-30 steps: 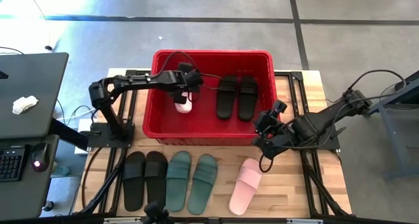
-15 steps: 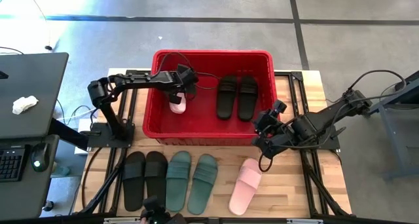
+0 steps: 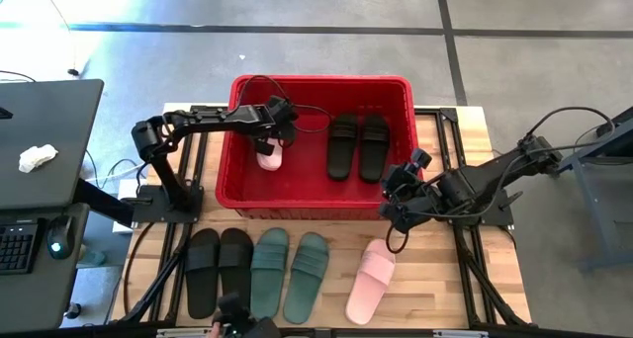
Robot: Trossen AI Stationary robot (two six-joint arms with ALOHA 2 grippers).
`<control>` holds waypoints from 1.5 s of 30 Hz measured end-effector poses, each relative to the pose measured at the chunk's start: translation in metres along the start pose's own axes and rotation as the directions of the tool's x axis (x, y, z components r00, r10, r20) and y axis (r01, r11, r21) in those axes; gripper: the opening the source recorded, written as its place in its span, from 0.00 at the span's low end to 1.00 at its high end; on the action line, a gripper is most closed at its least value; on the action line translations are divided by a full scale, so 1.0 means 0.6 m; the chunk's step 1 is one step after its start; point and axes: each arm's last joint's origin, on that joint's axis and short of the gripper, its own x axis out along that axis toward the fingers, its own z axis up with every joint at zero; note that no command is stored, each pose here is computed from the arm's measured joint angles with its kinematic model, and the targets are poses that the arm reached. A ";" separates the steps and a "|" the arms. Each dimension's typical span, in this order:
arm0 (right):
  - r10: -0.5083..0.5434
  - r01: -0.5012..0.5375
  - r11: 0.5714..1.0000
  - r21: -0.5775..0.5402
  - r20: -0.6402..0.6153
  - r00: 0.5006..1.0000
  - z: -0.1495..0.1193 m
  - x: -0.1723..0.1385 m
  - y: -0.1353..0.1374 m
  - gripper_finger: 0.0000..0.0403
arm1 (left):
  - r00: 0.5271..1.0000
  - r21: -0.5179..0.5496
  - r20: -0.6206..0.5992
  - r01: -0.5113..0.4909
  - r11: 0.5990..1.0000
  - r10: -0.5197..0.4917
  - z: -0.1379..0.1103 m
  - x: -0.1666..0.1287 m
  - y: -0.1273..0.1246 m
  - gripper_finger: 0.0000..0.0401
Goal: Pick and place slides into bin
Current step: Put the pink slide into the red bin
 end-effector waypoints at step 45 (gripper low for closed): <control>0.329 -0.328 0.943 0.060 -0.013 0.944 0.013 -0.033 -0.019 0.40 | 0.838 -0.241 0.540 0.246 0.939 -0.080 0.046 -0.223 0.151 0.45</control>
